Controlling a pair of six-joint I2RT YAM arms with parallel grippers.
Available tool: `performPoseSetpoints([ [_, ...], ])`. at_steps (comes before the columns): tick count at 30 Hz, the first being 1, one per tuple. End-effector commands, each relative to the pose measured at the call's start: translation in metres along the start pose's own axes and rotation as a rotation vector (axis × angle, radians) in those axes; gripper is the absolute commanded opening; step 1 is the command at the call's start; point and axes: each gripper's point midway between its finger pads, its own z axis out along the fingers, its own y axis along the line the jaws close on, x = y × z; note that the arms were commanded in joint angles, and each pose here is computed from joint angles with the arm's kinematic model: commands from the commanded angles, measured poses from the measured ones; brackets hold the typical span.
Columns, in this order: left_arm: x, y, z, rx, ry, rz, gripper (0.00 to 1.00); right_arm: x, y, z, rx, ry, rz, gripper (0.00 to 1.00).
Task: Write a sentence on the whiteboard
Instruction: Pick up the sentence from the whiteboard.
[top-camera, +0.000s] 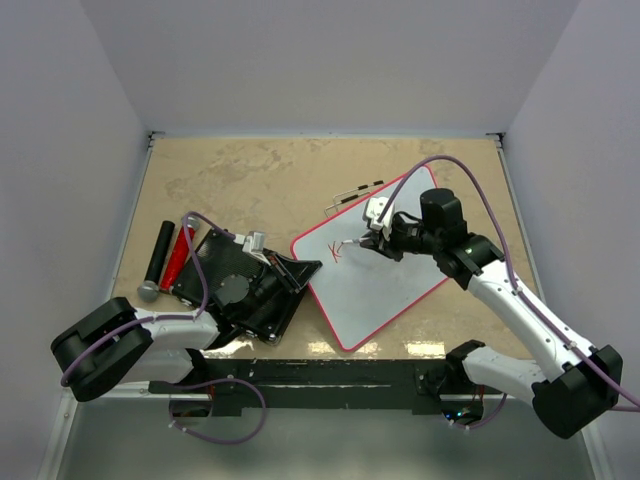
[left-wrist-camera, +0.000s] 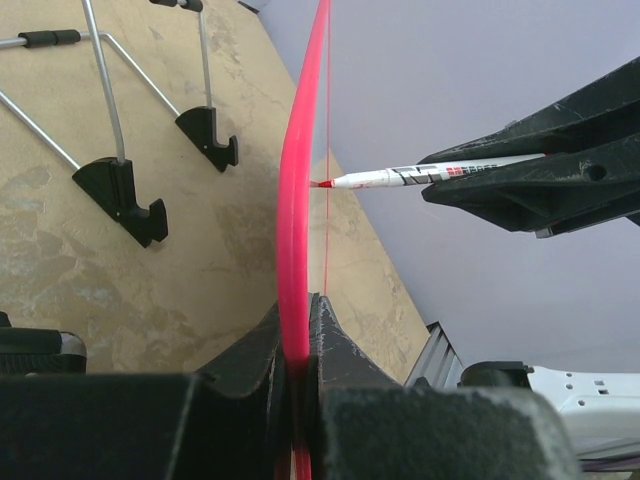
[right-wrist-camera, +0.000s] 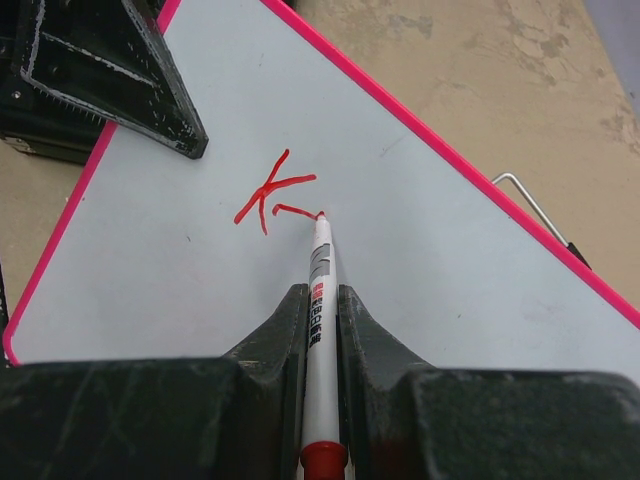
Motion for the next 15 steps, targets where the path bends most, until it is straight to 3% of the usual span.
performPoseSetpoints([
  [1,-0.018,-0.026,0.008,0.097,-0.060,0.065,0.00,-0.012,-0.011,0.002,0.027,-0.039,-0.007,0.00],
  [15,-0.017,-0.026,0.008,0.100,-0.059,0.065,0.00,-0.010,0.008,0.008,-0.086,-0.054,-0.006,0.00],
])
